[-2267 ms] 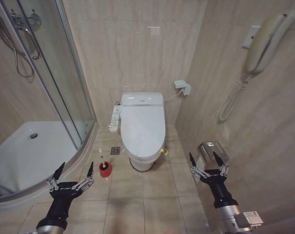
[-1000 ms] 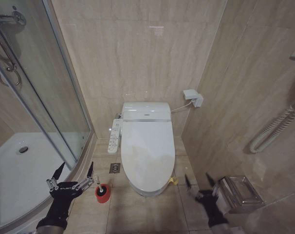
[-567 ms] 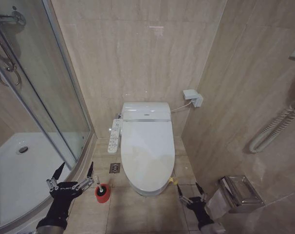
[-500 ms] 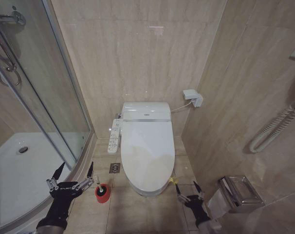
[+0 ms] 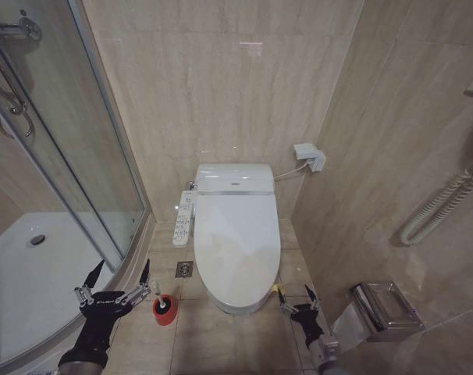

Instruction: Open the toilet lid, clean the toilet bowl with a toilet brush, close the toilet lid, and flush.

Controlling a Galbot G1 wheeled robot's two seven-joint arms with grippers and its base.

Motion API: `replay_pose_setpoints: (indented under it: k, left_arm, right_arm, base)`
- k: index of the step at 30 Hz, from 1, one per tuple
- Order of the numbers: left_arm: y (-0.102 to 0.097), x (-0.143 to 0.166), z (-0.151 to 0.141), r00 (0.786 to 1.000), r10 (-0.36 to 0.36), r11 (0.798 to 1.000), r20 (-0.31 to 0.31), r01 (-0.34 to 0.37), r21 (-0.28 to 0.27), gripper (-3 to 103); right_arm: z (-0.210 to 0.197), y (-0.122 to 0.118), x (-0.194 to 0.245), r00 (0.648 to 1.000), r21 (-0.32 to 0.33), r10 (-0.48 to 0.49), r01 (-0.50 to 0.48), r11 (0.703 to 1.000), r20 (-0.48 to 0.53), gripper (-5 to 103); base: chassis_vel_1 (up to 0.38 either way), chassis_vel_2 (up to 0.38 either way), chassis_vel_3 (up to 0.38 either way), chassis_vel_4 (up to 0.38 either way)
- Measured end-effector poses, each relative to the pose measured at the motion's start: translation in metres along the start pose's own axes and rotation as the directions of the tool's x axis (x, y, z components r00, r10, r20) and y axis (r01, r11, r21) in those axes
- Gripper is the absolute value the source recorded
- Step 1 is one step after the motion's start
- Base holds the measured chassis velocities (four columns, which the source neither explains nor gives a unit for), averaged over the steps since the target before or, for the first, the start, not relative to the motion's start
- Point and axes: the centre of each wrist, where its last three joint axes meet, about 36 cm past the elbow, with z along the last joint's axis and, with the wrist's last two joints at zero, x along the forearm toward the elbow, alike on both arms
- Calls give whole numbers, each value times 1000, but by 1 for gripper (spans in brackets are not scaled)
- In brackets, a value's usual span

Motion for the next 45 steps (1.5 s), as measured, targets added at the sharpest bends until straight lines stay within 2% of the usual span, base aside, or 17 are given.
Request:
replay_pose_setpoints:
  k: [10, 29, 30, 36, 37, 44, 45]
  left_arm:
    - [0, 0, 0, 1000, 0, 1000, 0, 0, 0, 100]
    - [0, 0, 0, 1000, 0, 1000, 0, 0, 0, 100]
    - [0, 0, 0, 1000, 0, 1000, 0, 0, 0, 100]
    - [0, 0, 0, 1000, 0, 1000, 0, 0, 0, 100]
    - [0, 0, 0, 1000, 0, 1000, 0, 0, 0, 100]
    - [0, 0, 0, 1000, 0, 1000, 0, 0, 0, 100]
    - [0, 0, 0, 1000, 0, 1000, 0, 0, 0, 100]
  right_arm:
    - [25, -5, -14, 999, 20, 11, -10, 1000, -37, 100]
    - [28, -6, -41, 999, 28, 26, -25, 999, -35, 100]
    - [28, -5, -41, 999, 28, 25, -24, 999, -34, 88]
    - [31, -4, -40, 999, 26, 25, -24, 999, -35, 88]
    - [31, -4, -39, 999, 25, 25, -24, 999, -36, 61]
    - [31, -3, -36, 999, 25, 24, -24, 999, -34, 61]
    - [31, -2, -36, 999, 23, 24, -23, 999, -33, 34]
  base:
    - [0, 0, 0, 0]
    - [0, 0, 0, 0]
    - [0, 0, 0, 0]
    - [0, 0, 0, 0]
    - [0, 0, 0, 0]
    - [0, 0, 0, 0]
    - [0, 0, 0, 0]
